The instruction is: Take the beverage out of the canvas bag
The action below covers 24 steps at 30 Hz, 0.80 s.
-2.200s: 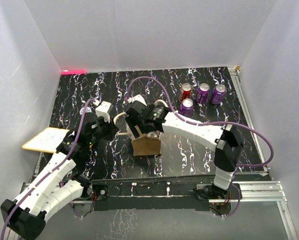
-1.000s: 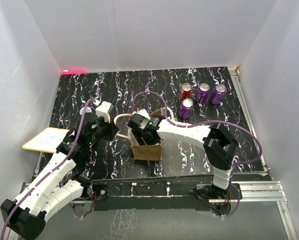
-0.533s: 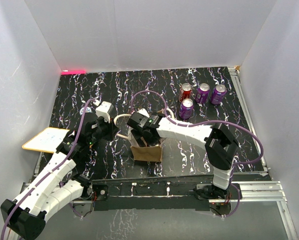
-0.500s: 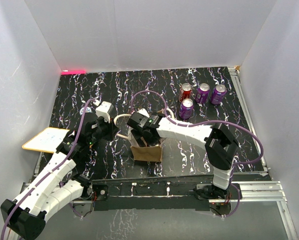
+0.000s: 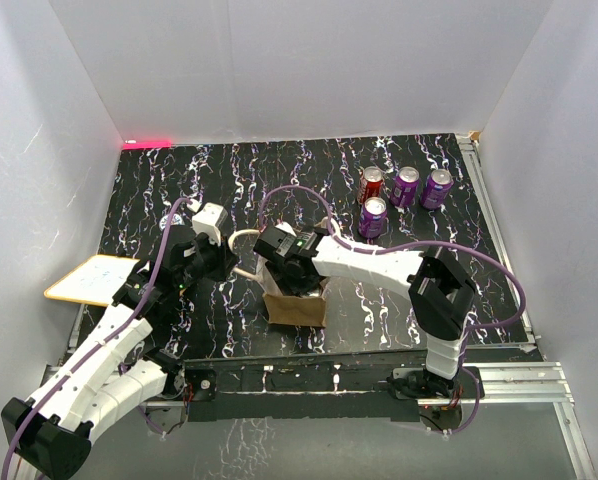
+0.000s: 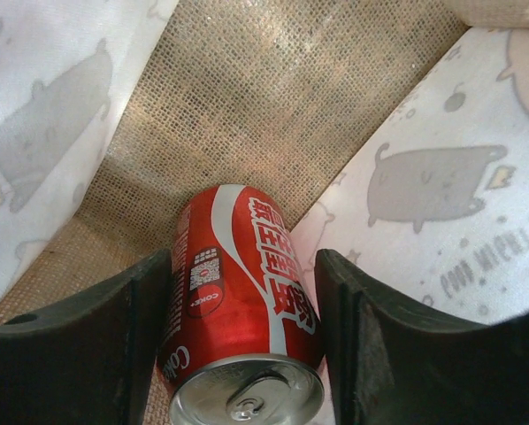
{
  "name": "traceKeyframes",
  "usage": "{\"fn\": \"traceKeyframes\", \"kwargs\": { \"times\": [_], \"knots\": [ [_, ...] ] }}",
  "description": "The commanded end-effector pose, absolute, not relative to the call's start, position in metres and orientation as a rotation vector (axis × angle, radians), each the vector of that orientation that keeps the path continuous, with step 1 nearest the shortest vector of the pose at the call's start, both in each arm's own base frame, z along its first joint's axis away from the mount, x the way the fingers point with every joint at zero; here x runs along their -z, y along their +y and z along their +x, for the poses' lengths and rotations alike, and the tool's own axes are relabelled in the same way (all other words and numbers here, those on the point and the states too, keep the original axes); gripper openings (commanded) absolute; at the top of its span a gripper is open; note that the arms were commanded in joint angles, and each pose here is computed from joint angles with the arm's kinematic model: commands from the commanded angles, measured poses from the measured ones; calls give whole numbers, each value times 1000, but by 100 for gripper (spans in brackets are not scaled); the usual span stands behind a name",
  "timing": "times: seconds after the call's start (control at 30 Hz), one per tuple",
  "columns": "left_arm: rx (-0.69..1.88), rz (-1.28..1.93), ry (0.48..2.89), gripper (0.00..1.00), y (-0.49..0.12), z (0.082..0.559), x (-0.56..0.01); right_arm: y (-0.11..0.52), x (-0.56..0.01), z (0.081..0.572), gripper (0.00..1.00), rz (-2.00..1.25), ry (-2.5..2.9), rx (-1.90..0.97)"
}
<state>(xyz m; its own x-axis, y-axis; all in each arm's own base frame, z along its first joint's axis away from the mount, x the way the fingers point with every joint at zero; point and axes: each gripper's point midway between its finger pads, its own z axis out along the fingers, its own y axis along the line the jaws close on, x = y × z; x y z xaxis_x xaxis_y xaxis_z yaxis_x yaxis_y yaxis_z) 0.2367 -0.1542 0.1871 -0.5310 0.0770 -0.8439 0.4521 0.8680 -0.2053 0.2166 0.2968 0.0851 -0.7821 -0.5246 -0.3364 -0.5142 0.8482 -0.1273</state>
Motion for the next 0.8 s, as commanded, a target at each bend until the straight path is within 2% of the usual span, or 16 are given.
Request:
{"fn": "traceKeyframes", "kwargs": {
  "times": [0.0,0.17,0.37,0.47,0.77],
  "knots": [
    [477,370,2091,0,-150,240,-187,303,-109,220,52,-790,2610,-5],
    [474,368,2091,0,-149,240,-186,313,-135,230,28,-741,2527,-79],
    [472,368,2092,0,-149,240,-186,321,-170,240,12,-625,2400,-206],
    [474,369,2091,0,-149,240,-186,327,-185,246,8,-558,2335,-287],
    [476,367,2085,0,-149,240,-188,326,-230,275,7,-369,2203,-413]
  ]
}}
